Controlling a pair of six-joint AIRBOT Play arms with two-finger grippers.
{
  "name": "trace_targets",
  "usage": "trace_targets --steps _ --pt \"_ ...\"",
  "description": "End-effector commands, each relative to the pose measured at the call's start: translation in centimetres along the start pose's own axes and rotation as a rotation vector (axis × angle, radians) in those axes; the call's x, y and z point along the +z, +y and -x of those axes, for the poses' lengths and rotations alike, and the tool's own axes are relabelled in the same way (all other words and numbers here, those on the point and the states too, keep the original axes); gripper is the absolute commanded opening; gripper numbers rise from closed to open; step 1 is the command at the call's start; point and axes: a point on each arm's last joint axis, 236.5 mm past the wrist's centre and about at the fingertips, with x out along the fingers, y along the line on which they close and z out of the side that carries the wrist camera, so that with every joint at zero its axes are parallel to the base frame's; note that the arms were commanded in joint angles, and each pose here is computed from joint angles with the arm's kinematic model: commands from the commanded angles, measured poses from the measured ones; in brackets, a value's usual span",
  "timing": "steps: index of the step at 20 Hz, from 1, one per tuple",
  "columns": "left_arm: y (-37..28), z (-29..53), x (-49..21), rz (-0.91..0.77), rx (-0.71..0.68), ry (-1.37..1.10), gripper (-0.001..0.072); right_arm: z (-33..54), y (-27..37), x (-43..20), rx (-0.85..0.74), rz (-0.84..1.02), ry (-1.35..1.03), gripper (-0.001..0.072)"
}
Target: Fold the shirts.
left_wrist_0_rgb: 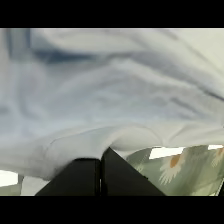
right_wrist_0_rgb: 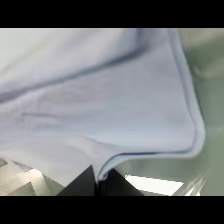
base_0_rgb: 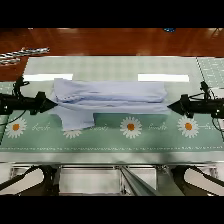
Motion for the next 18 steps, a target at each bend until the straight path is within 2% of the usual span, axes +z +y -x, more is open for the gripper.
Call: trace_targets --steps 1,5,9,14,15,16,17,18 --pt "-1.3 -1.6 5.4 0.003 -0.007 -0.014 0.0015 -1.7 3.0 4.4 0.04 0.063 -0.034 0.0021" --pt "-2.8 -3.8 11.2 -0.002 -0.024 -0.013 0.0015 -3.5 3.5 9.1 0.043 0.03 -0.046 0.002" --pt "-4.0 -5.7 15.1 -0.027 -0.049 0.014 0.0015 -4.9 2.5 11.2 0.045 -0.003 -0.036 0.002" --pt "-3.1 -8.7 15.8 -0.03 -0.054 0.072 0.0015 -6.5 0.4 11.9 0.027 -0.04 -0.036 0.0023" --pt "-2.8 -9.4 15.6 -0.022 -0.052 0.082 0.0079 -6.7 0.1 12.5 0.02 -0.047 -0.058 0.0135" --pt "-2.6 -9.8 15.4 -0.018 -0.051 0.095 0.0309 -6.7 -0.1 12.9 0.014 -0.049 -0.074 0.0359" --pt "-2.5 -9.8 15.0 -0.013 -0.052 0.112 0.0501 -6.6 -0.1 13.1 0.015 -0.045 -0.083 0.0411" --pt "-2.4 -9.3 15.1 0.029 -0.051 0.113 0.0507 -6.4 0.3 13.1 0.021 -0.036 -0.077 0.0411"
